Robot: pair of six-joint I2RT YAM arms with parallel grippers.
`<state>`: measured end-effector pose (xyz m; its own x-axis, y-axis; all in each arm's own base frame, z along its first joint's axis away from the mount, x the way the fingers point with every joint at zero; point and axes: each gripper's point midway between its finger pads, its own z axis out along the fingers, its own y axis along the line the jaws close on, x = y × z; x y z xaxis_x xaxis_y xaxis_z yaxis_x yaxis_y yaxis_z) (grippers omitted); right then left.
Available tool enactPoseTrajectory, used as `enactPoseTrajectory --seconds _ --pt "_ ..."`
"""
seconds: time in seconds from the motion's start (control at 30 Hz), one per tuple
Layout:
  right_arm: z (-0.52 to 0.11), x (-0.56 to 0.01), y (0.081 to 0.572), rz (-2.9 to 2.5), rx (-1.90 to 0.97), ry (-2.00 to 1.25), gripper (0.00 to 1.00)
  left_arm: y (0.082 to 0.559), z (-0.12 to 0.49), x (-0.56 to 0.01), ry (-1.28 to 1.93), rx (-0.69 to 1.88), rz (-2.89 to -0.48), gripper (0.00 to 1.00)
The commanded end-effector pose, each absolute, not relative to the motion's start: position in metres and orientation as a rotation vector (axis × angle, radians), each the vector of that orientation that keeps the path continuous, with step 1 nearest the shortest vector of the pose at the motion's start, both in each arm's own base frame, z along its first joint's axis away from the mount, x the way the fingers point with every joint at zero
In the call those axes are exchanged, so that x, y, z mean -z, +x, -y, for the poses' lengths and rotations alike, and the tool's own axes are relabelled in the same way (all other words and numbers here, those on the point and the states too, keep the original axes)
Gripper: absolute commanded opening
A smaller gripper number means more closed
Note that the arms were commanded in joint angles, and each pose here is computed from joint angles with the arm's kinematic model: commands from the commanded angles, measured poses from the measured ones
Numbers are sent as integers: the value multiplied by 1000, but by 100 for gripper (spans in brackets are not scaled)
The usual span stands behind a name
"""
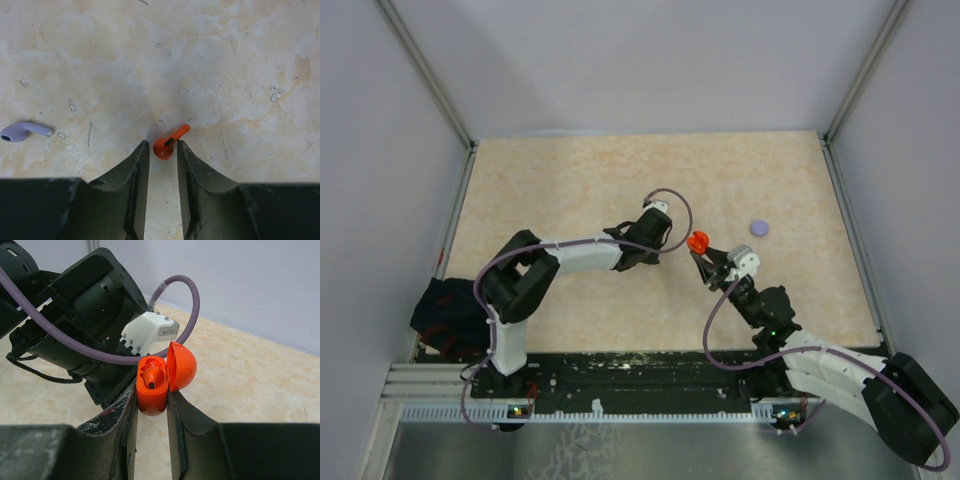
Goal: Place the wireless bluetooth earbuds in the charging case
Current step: Pick up the earbud from the center of the board.
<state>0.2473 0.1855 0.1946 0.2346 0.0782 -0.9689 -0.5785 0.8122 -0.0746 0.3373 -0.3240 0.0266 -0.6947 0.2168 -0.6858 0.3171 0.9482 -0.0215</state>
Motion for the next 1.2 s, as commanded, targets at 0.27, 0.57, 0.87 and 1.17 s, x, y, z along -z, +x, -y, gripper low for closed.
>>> enactPoseTrajectory --seconds 0.27,0.57,0.87,1.17 --pt "-185 -216 245 -1184 -484 -450 0 336 323 -17 390 163 -2408 26" --pt "-188 -214 245 -1186 -486 -477 0 333 313 -42 490 149 -2355 17" --pt "-196 -215 240 -1169 -515 -526 0 322 292 -89 719 109 -2206 10" --pt "-204 -214 236 -1165 -546 -567 0 310 274 -150 923 82 -2018 10"
